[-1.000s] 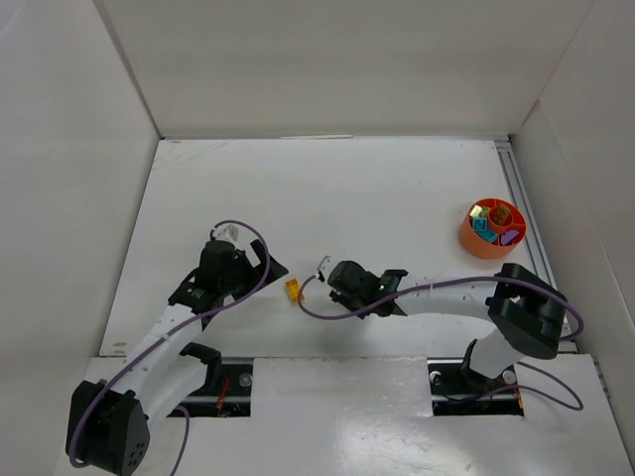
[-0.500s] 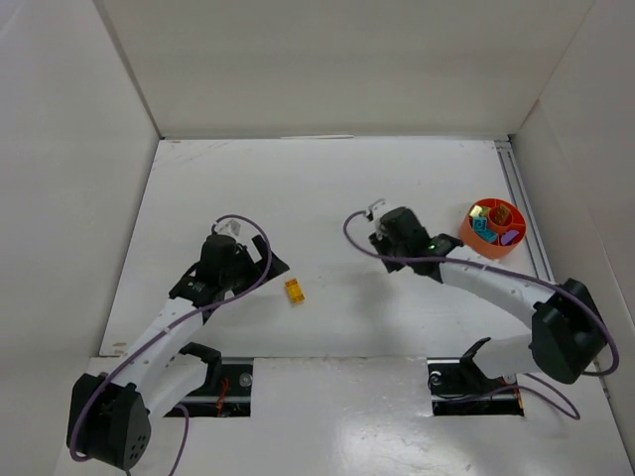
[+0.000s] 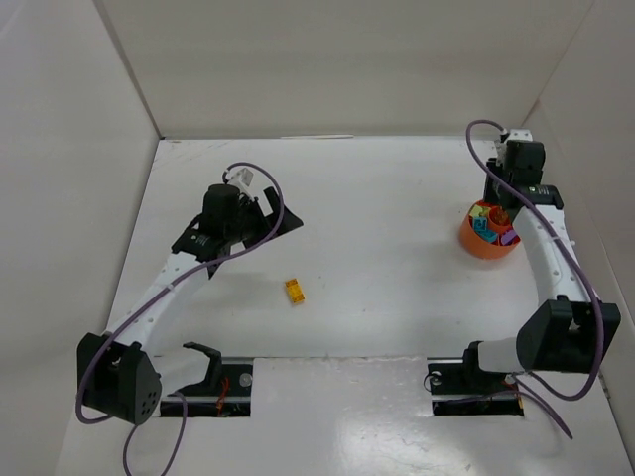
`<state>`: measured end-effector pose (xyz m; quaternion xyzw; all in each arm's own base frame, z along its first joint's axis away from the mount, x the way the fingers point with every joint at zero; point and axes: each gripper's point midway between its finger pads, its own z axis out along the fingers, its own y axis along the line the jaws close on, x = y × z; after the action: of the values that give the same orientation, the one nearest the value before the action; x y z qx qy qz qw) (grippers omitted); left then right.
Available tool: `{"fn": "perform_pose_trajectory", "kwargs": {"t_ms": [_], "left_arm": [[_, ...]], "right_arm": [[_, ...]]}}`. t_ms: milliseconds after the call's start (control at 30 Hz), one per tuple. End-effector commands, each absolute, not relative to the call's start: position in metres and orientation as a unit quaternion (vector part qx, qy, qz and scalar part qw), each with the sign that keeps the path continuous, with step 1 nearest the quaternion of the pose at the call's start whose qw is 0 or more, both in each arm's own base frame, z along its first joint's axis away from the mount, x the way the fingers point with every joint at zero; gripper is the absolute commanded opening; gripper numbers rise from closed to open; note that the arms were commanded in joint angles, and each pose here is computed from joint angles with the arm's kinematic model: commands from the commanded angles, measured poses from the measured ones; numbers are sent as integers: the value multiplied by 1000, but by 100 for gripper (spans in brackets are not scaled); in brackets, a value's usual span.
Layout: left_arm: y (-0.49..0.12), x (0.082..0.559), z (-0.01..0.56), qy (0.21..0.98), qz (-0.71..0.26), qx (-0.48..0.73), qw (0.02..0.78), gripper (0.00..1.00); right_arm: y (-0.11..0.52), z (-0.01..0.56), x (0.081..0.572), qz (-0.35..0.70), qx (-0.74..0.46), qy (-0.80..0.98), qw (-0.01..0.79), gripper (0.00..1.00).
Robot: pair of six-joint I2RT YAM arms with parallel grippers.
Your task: Sort the legos into containers by color
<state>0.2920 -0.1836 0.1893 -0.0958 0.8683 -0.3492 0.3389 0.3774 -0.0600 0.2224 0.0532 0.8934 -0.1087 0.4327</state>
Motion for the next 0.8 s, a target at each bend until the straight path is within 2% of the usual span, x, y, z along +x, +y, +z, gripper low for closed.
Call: {"fn": "perform_pose_trajectory", "kwargs": {"t_ms": [0,367,767], "left_arm": [[-192,299,224,855,-367,-57,363,100],[-190,316,224,876,-328,-39,352,100],[-185,316,222,879,-313,-43,356,100]], "right_arm": [[-85,223,372,-136,103,896,410,10],[-135,220,373,-187,172,885,390,12],[-175,208,401,-167,181,884,397,12]]}}
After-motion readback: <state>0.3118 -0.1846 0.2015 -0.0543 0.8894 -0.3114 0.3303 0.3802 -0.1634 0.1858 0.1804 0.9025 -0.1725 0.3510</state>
